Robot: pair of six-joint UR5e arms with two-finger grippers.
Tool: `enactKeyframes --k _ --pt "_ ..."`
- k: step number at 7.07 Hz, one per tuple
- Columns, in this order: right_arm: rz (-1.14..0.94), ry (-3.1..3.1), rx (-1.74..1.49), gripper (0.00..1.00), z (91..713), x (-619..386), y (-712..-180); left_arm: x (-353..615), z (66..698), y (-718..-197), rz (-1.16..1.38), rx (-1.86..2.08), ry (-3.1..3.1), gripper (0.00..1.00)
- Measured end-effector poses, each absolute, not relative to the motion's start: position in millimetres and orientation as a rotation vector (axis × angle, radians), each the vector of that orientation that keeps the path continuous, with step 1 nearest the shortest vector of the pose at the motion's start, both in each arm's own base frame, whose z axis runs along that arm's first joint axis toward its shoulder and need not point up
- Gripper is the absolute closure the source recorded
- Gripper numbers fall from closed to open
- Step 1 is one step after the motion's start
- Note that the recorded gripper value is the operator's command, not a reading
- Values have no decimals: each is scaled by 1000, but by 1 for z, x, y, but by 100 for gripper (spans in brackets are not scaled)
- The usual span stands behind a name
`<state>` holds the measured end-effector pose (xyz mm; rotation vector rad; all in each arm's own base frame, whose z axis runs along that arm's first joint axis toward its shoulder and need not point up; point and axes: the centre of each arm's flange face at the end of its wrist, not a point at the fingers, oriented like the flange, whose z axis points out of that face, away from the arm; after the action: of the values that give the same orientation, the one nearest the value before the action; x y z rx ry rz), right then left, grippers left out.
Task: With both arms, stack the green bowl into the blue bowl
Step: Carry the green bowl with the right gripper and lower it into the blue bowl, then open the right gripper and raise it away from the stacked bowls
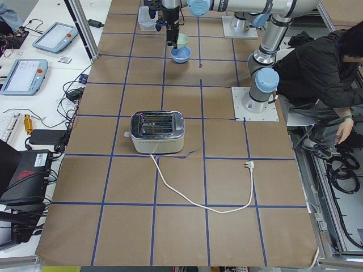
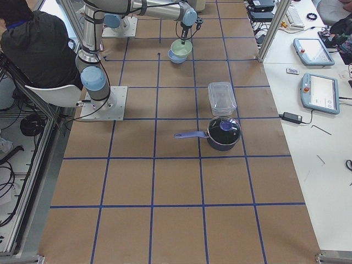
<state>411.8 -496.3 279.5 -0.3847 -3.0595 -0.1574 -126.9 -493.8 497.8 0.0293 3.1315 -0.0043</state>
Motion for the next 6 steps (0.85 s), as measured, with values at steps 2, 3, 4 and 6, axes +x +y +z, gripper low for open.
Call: enactKeyframes --k 2,3,4,6 --pt "-186 -3049 -380 34 265 417 -496 -125 499 -493 -10 37 3131 0" --pt "-196 -3050 -379 9 262 418 -497 -124 500 -493 -13 40 3130 0" --pt "-201 -3060 -381 0 262 420 -497 -124 500 -492 -14 42 3129 0" --pt "-188 -3081 -383 0 270 424 -500 -124 498 -490 -8 42 3131 0"
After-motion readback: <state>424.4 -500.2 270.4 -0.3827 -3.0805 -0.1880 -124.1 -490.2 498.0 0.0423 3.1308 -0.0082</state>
